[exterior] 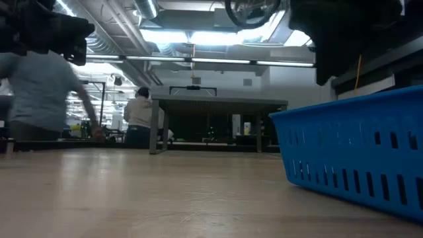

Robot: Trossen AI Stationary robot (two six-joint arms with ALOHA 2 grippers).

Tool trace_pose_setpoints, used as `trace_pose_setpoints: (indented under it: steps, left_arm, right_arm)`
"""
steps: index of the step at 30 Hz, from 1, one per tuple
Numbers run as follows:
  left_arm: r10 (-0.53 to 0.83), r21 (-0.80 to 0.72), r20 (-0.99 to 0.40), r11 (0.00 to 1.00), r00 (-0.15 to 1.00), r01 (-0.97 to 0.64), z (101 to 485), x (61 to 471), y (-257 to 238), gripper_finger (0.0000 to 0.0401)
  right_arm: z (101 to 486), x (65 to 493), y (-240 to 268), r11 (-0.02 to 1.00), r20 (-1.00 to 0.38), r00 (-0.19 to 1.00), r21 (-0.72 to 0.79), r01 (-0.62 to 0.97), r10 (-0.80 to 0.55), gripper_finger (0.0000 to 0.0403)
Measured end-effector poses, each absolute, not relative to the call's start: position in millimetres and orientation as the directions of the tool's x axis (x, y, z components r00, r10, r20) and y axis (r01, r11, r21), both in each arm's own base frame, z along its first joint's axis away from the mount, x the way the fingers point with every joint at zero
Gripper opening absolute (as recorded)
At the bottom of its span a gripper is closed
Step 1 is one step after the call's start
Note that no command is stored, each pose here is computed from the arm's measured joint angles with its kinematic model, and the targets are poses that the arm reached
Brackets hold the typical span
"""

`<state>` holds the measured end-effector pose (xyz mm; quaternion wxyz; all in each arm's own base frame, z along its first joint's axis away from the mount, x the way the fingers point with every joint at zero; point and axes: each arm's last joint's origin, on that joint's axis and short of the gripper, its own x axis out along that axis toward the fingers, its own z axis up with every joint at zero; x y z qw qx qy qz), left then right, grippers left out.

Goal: Pick & Place Office Desk Supplies
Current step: Put the orange bin onto the shelf

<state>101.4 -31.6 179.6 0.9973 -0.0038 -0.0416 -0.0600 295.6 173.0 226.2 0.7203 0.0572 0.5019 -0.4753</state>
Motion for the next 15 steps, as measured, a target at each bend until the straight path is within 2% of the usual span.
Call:
trace_pose_setpoints:
  steps: [2,5,11,15]
  left_arm:
    - [-0.117,0.008,0.083,0.993,0.99,0.116,180,101,-32,0.0054]
    - [-0.117,0.031,0.084,0.993,0.99,0.114,180,101,-32,0.0054]
    - [-0.1,0.043,0.075,0.994,0.992,0.097,179,102,-31,0.0054]
    - [-0.097,0.012,-0.053,0.995,0.994,0.098,169,102,-31,0.0054]
  right_arm:
    - [225,293,180,0.552,-0.774,0.07,-0.383,0.74,-0.63,0.0233]
    - [225,295,190,0.584,-0.726,0.204,-0.317,0.748,-0.656,0.0233]
    - [225,322,210,0.762,-0.633,0.504,-0.225,0.607,-0.588,0.0233]
    - [232,344,223,0.856,-0.575,0.655,-0.178,0.485,-0.49,0.0233]
